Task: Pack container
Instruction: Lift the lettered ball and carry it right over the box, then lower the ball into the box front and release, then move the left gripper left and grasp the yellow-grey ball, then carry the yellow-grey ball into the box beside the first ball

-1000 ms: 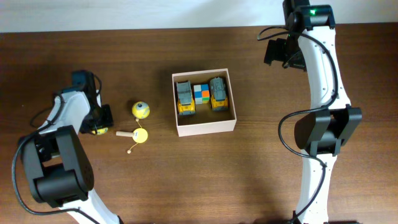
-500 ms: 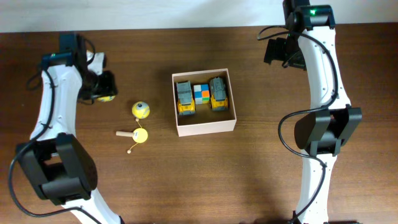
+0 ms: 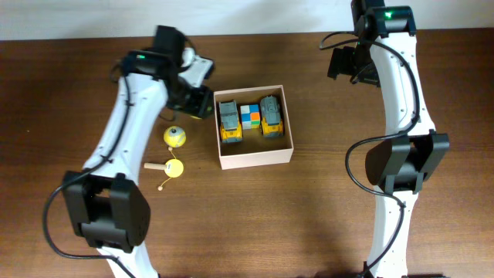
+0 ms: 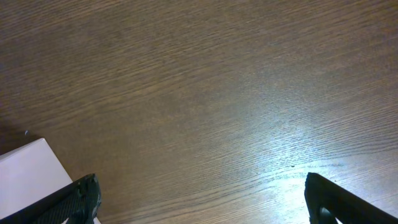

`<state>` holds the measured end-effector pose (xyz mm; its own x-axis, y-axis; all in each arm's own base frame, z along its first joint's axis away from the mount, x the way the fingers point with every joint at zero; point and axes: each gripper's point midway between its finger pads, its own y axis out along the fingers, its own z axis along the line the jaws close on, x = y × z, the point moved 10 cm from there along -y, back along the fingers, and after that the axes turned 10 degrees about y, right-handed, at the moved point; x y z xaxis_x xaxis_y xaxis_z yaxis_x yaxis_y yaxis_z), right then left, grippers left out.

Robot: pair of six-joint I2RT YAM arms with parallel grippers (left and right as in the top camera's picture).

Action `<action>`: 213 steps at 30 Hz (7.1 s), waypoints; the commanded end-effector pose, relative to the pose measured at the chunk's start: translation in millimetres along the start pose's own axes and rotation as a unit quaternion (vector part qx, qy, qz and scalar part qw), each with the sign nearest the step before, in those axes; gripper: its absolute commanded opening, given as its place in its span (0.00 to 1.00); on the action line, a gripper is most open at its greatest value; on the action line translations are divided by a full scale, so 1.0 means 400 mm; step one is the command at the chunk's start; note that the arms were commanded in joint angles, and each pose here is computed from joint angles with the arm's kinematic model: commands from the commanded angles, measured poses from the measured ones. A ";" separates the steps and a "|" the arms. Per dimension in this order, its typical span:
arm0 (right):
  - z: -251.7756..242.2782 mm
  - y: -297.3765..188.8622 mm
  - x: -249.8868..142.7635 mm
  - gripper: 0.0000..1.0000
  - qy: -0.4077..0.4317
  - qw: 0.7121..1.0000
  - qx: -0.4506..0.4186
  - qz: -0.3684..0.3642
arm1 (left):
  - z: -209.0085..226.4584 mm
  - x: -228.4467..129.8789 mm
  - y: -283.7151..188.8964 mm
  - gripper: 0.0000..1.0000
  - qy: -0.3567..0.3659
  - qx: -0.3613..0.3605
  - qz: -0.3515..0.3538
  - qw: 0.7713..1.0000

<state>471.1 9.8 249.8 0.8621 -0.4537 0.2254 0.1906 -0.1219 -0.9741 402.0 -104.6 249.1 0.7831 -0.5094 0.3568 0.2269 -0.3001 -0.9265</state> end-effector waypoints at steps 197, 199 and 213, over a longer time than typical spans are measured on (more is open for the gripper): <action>-0.006 -0.018 0.005 0.99 0.007 1.000 0.003 -0.012 | -0.168 0.071 0.105 0.50 0.079 -0.107 0.175 0.975; -0.006 -0.018 0.005 0.99 0.007 1.000 0.003 -0.012 | -0.166 0.056 0.128 0.50 0.074 -0.113 0.193 0.972; -0.005 -0.018 0.004 0.99 0.007 1.000 0.003 -0.012 | -0.164 0.036 0.181 0.85 0.072 -0.118 0.208 0.968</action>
<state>471.7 9.8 249.9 0.8611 -0.4537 0.2293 0.1947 -0.1225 -0.9732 390.9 -183.8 197.1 0.6955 -0.7180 -0.0271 -0.2428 -0.1994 -0.9494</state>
